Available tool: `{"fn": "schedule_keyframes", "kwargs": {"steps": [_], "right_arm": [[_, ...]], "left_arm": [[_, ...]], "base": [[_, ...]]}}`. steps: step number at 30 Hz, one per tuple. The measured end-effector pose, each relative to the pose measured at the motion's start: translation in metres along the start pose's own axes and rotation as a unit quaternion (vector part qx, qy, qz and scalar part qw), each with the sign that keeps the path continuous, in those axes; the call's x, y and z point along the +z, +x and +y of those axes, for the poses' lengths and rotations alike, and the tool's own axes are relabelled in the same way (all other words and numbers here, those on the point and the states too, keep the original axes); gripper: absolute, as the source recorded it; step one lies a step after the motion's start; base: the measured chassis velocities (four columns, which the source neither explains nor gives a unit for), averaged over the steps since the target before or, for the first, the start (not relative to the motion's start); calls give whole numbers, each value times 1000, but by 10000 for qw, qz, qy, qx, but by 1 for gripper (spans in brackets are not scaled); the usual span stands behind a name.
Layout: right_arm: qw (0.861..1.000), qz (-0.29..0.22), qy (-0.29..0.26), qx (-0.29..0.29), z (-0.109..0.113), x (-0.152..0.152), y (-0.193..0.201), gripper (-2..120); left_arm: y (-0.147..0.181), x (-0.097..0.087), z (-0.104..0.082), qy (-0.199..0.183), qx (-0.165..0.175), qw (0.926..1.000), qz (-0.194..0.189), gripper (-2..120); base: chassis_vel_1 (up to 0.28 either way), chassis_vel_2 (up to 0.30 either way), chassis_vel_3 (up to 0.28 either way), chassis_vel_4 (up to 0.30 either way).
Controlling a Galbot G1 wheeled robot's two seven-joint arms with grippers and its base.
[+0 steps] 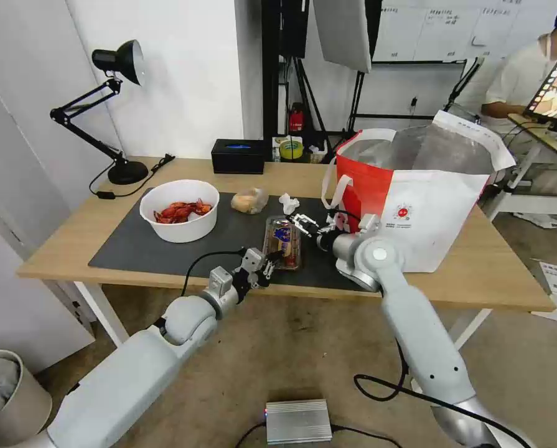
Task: Pick up the trash from the table and place it into the takeout bag.
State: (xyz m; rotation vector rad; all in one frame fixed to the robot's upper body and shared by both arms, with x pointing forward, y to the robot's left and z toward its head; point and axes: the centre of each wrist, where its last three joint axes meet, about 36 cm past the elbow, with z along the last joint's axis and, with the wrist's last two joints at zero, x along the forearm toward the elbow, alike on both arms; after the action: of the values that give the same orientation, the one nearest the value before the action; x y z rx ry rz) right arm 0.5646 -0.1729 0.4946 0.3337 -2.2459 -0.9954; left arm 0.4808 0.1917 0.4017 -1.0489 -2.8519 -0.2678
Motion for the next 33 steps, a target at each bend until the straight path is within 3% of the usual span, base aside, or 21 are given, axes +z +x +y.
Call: {"fn": "schedule_keyframes", "kwargs": {"steps": [33], "right_arm": [[9997,195,116,31,25,7,-31,100]], "left_arm": [[2,-5,5,42,-45,10000,-40,0]], "base": [[0,0,0,0]]}}
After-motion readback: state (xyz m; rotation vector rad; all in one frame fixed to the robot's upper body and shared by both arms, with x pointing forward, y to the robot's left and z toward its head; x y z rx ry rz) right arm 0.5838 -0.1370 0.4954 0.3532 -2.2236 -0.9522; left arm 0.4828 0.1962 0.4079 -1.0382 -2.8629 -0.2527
